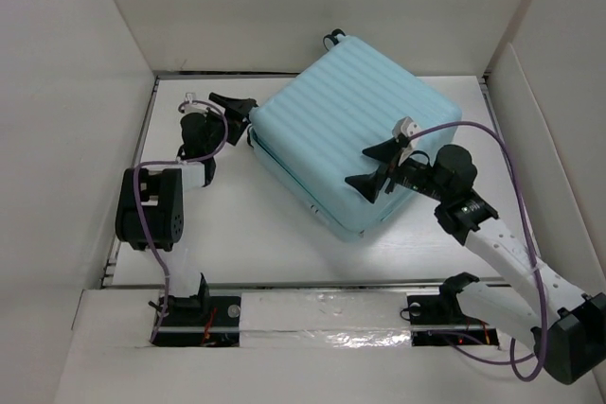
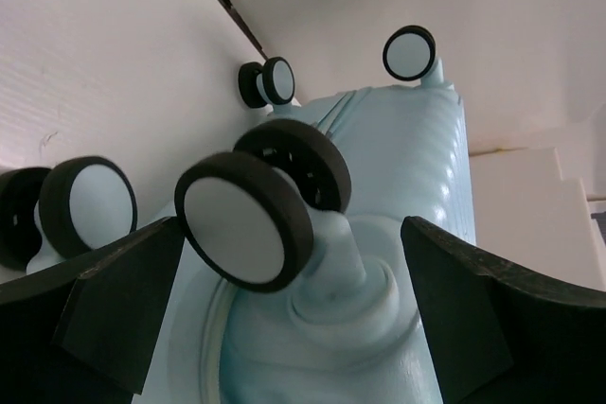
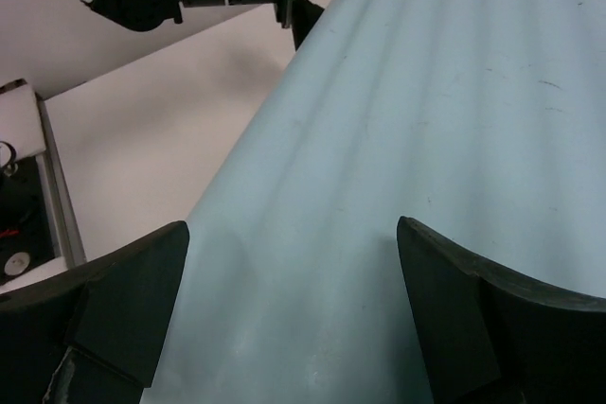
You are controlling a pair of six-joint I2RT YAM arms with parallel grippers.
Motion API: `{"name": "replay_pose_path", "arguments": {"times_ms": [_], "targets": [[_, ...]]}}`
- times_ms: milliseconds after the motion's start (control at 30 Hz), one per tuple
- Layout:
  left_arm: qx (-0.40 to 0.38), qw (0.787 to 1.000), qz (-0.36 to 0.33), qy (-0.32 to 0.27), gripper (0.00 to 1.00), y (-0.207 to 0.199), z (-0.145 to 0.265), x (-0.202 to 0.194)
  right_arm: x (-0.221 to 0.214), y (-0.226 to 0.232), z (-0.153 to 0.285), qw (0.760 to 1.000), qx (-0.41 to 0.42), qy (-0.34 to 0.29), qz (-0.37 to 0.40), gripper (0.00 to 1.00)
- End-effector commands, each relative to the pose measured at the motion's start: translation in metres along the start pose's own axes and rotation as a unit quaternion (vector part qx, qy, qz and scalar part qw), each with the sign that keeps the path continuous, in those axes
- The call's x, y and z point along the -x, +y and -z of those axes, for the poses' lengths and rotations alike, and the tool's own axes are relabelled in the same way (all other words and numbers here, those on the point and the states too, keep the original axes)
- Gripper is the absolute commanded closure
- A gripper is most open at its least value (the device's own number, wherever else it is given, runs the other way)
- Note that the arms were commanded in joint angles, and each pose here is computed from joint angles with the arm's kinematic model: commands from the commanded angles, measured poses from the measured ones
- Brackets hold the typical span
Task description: Pack the luggage
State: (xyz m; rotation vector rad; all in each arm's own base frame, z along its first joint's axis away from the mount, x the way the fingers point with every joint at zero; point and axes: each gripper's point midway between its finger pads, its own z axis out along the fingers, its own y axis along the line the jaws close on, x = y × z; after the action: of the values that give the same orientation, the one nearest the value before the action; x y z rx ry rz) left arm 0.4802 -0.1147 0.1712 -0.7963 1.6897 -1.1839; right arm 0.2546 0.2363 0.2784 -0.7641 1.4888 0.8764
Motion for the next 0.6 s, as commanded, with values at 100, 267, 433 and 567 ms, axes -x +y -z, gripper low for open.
{"name": "replay_pose_path", "arguments": {"times_ms": [100, 267, 433, 567], "targets": [[-0.107, 0.994, 0.013, -0.024, 0.01, -0.045, -0.022, 0.022, 0.002, 0.025, 0.001, 1.0, 0.021, -0.005, 0.013, 0.02], [-0.143, 0.988, 0.051, -0.033, 0.01, -0.04, -0.037, 0.022, 0.006, 0.042, 0.003, 0.999, 0.032, -0.007, 0.021, 0.01], [-0.197, 0.977, 0.079, -0.035, 0.01, -0.055, -0.05, 0.023, 0.001, 0.049, 0.003, 0.999, 0.028, 0.003, 0.018, 0.01], [-0.215, 0.972, 0.082, -0.047, 0.01, -0.064, -0.05, 0.03, -0.001, 0.055, 0.005, 0.999, 0.027, 0.006, 0.017, 0.01]]}}
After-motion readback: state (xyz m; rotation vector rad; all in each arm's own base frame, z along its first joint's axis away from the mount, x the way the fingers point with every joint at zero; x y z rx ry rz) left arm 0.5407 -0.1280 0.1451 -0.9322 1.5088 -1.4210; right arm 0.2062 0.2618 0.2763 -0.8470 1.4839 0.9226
